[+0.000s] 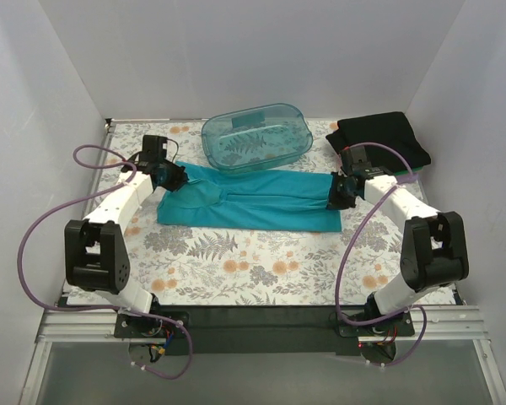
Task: Fold and stack the t-shirts
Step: Fold the tshirt
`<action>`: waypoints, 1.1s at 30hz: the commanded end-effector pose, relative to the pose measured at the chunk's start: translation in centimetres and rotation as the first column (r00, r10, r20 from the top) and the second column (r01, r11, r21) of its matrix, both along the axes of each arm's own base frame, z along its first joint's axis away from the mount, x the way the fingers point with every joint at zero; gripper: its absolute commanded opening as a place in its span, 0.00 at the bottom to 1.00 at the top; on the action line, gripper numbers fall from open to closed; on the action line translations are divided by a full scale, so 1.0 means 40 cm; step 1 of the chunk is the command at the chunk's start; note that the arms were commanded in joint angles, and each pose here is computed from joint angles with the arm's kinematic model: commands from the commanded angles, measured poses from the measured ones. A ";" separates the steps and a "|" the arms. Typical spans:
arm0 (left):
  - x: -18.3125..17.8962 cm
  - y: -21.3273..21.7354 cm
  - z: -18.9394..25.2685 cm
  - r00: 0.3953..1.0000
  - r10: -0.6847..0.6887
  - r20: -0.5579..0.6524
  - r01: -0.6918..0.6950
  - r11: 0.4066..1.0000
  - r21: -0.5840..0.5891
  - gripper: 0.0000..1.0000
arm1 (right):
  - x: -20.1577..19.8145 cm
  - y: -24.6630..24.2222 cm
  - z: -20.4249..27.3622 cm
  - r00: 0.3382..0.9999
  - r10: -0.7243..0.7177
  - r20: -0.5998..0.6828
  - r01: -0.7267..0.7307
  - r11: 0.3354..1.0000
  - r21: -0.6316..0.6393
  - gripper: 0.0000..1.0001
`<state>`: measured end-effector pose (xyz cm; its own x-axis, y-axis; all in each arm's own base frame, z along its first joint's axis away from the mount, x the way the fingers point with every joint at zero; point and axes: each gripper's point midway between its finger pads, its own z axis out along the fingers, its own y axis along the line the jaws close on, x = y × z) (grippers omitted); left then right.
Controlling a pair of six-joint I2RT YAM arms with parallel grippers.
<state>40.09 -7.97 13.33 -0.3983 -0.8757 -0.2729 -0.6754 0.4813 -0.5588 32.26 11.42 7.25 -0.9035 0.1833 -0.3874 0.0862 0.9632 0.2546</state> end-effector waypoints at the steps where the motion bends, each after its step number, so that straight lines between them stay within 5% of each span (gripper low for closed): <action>1: 0.048 0.018 0.034 0.999 -0.008 0.052 0.006 0.999 0.040 0.00 | 0.050 -0.016 0.025 0.999 -0.014 0.041 0.014 1.000 -0.014 0.01; 9: 0.098 0.030 -0.022 1.000 0.007 0.016 -0.008 0.998 0.063 0.03 | 0.094 -0.032 -0.008 0.999 -0.046 -0.004 0.046 0.999 -0.024 0.02; 11: 0.107 0.032 -0.038 1.000 -0.001 -0.002 0.001 0.998 0.064 0.38 | 0.121 -0.026 0.005 0.999 -0.035 0.007 0.035 0.999 -0.017 0.10; 12: 0.109 0.027 -0.054 0.999 -0.029 -0.019 0.030 0.997 0.065 0.59 | 0.128 -0.021 0.001 1.000 -0.023 0.002 0.023 1.000 -0.011 0.29; 13: 0.115 0.027 -0.048 0.999 -0.035 -0.016 0.036 0.997 0.067 0.80 | 0.134 -0.019 0.007 1.000 -0.016 0.004 0.016 1.000 -0.011 0.38; 15: 0.123 0.036 -0.043 1.000 -0.025 -0.015 0.026 0.997 0.074 0.95 | 0.156 -0.013 0.041 0.999 -0.005 0.032 0.006 1.000 -0.004 0.48; 17: 0.132 0.037 -0.016 0.999 -0.034 0.004 0.034 0.996 0.079 0.96 | 0.154 -0.007 0.063 0.999 0.009 0.050 -0.009 1.000 0.001 0.54; 21: 0.102 0.018 0.015 0.997 -0.077 0.027 0.075 0.996 0.050 0.96 | 0.111 -0.009 0.108 0.994 0.034 0.107 -0.031 0.999 -0.024 0.88; 23: 0.058 0.000 0.010 0.994 -0.105 0.037 0.105 0.994 0.010 0.97 | 0.087 0.004 0.106 0.991 0.068 0.114 -0.066 0.998 -0.023 0.98; 33: -0.075 -0.007 -0.155 0.988 -0.144 -0.060 0.143 0.989 -0.021 0.98 | 0.191 0.096 0.064 0.934 0.308 0.183 -0.306 0.951 -0.042 0.98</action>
